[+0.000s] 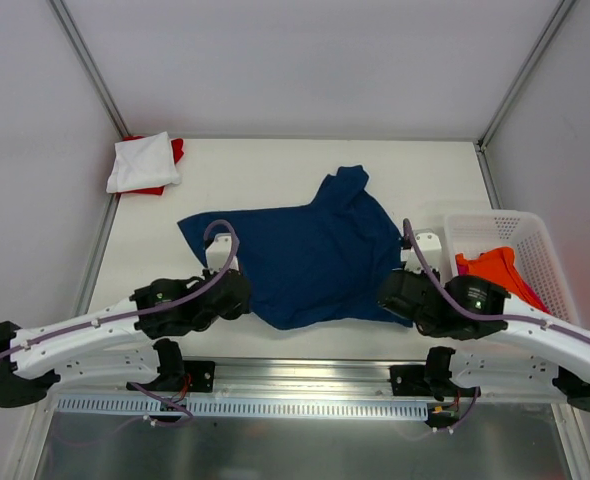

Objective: Fold and stack the t-shirts
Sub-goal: Flatten the tshirt out

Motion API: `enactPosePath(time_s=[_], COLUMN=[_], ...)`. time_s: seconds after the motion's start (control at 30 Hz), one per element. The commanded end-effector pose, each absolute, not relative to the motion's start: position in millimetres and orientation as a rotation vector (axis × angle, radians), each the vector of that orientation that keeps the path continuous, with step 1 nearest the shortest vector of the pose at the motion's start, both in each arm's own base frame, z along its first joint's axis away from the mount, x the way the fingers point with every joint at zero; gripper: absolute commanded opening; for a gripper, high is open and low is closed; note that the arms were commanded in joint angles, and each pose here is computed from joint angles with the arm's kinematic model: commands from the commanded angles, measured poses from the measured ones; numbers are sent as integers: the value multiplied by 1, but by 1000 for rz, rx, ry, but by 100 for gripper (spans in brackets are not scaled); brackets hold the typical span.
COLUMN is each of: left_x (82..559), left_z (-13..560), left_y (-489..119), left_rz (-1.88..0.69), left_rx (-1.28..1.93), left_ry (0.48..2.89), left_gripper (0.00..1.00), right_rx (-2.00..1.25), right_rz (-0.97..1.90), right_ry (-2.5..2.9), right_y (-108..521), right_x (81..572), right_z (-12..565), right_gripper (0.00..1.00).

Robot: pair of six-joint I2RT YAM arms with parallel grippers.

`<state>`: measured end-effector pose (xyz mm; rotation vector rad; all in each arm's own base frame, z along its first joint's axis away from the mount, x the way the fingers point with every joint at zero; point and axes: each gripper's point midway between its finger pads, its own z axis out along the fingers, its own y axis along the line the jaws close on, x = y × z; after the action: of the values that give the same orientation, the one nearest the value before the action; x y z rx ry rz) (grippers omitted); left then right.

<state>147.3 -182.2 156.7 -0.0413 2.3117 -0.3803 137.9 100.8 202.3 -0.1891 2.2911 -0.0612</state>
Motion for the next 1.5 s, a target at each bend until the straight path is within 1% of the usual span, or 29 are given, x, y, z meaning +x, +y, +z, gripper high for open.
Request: enactPosePath(time_s=[0.0, 0.07, 0.1, 0.2, 0.27, 0.3, 0.33, 0.4, 0.43, 0.5, 0.53, 0.57, 0.7, 0.77, 0.9, 1.0, 1.07, 1.1, 1.13, 1.17, 1.2, 1.27, 1.3, 1.33, 1.4, 1.47], left_x=[141, 139, 139, 133, 129, 126, 121, 108, 102, 79, 73, 64, 17, 3, -24, -55, -82, -92, -109, -117, -124, -136, -142, -144, -151, -153], left_z=[213, 243, 270, 330, 359, 381, 395, 427, 437, 462, 469, 479, 500, 511, 523, 532, 536, 537, 533, 535, 534, 533, 532, 529, 532, 534], left_y=[-180, -166, -163, -139, -117, -109, -99, -91, -88, -89, -89, -87, -90, -84, -73, -61, -54, -49, -44, -40, -36, -28, -21, -22, -13, -12], left_rz=[-482, -513, -565, -644, -671, -709, -739, -808, -822, -932, -955, -989, -1163, -1215, -1310, -1418, -1504, -1536, -1578, -1592, -1599, -1608, -1603, -1606, -1585, -1571], left_rx=[166, 222, 233, 304, 315, 303, 301, 361, 405, 495, 532, 560, 757, 785, 842, 921, 1015, 1051, 1138, 1169, 1193, 1230, 1236, 1249, 1235, 1225], left_ry=[2231, 2151, 2088, 1899, 1779, 1709, 1654, 1541, 1492, 1392, 1358, 1316, 1164, 1105, 1000, 877, 771, 732, 666, 616, 581, 504, 463, 444, 372, 353], left_gripper=[0, 0, 0, 0, 0, 0, 0, 0, 0, 0, 0, 0, 0, 0, 0, 0, 0, 0, 0, 0, 0, 0, 0, 0, 0, 0], right_rx=[-195, -178, -173, -187, -140, -218, -166, -232, -225, -326, -359, -382, -511, -557, -613, -683, -747, -817, -835, -821, -878, -883, -919, -931, -916, -873], right_rz=[-151, -201, -206, -160, 8, 5, 117, 165, 249, 283, 387, 423, 624, 731, 851, 990, 1143, 1255, 1311, 1372, 1463, 1528, 1578, 1588, 1565, 1523], right_ry=[2191, 2137, 2115, 2013, 1916, 1869, 1803, 1744, 1700, 1667, 1626, 1607, 1514, 1471, 1451, 1408, 1352, 1279, 1248, 1198, 1146, 1022, 977, 952, 871, 833], right_y=[69, 49, 43, 24, 19, 15, 13, 9, 2, 9, 12, 14, 32, 37, 50, 64, 71, 74, 75, 75, 73, 68, 65, 67, 58, 54], right_x=[145, 148, 149, 152, 153, 154, 154, 150, 144, 140, 130, 127, 101, 86, 68, 45, 18, -4, -15, -25, -46, -65, -79, -84, -96, -99], right_z=[239, 256, 266, 311, 350, 364, 393, 422, 448, 467, 484, 491, 519, 528, 531, 536, 545, 556, 562, 575, 581, 600, 602, 603, 612, 619], right_gripper=[0, 0, 0, 0, 0, 0, 0, 0, 0, 0, 0, 0, 0, 0, 0, 0, 0, 1, 0, 1, 1, 0, 0, 0, 0, 0])
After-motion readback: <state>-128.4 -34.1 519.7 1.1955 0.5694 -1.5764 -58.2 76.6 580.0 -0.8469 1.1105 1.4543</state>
